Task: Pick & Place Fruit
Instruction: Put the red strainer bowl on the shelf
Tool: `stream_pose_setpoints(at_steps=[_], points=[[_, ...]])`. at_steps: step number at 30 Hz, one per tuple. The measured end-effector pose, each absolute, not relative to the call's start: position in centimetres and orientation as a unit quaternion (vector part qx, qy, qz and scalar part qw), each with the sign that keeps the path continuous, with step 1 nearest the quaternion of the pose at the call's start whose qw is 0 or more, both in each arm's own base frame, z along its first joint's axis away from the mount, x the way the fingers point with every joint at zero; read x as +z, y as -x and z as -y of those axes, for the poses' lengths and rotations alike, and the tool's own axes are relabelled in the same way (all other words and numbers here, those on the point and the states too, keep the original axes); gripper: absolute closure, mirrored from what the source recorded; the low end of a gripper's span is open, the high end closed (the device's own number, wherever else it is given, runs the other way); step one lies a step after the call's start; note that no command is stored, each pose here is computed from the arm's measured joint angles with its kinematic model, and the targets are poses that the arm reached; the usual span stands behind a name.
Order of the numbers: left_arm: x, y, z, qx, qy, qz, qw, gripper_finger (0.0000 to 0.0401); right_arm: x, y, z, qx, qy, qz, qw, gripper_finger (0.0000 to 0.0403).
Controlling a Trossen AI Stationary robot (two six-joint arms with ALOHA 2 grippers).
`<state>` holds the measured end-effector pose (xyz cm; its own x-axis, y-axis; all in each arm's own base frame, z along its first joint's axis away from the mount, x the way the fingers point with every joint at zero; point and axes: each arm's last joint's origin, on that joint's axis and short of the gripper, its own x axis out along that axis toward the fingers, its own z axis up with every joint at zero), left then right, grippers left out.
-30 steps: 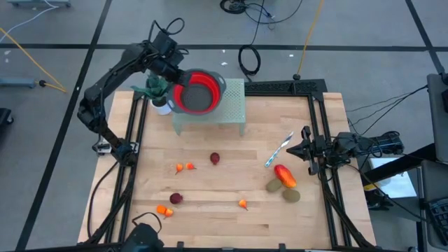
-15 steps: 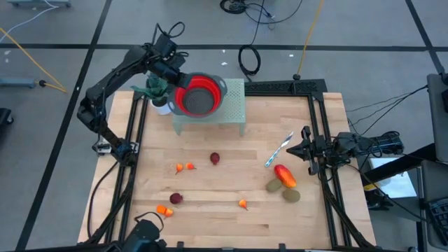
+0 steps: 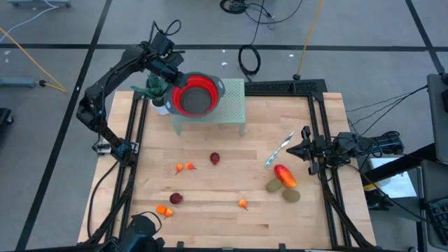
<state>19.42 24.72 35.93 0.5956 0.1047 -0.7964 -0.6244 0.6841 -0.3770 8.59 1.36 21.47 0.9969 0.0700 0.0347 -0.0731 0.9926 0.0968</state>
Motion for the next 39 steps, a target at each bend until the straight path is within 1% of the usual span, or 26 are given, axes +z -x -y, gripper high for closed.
stream_pose_setpoints(at_steps=[11,19,26,39], points=[[35.8,-18.9,-25.2,0.194,0.326,-0.382,0.843,0.0401,21.5,-8.6,-1.4,0.036,-0.049,0.016,0.998,0.0403],[33.4,-18.9,-25.2,0.197,0.36,-0.398,0.821,0.0401,21.5,-8.6,-1.4,0.036,-0.049,0.016,0.998,0.0403],[33.5,-19.2,-25.6,0.204,0.353,-0.379,0.831,0.0401,21.5,-8.6,-1.4,0.036,-0.049,0.016,0.998,0.0403],[33.5,-18.4,-26.0,0.215,0.347,-0.382,0.829,0.0401,21.5,-8.6,-1.4,0.036,-0.049,0.016,0.998,0.0403]])
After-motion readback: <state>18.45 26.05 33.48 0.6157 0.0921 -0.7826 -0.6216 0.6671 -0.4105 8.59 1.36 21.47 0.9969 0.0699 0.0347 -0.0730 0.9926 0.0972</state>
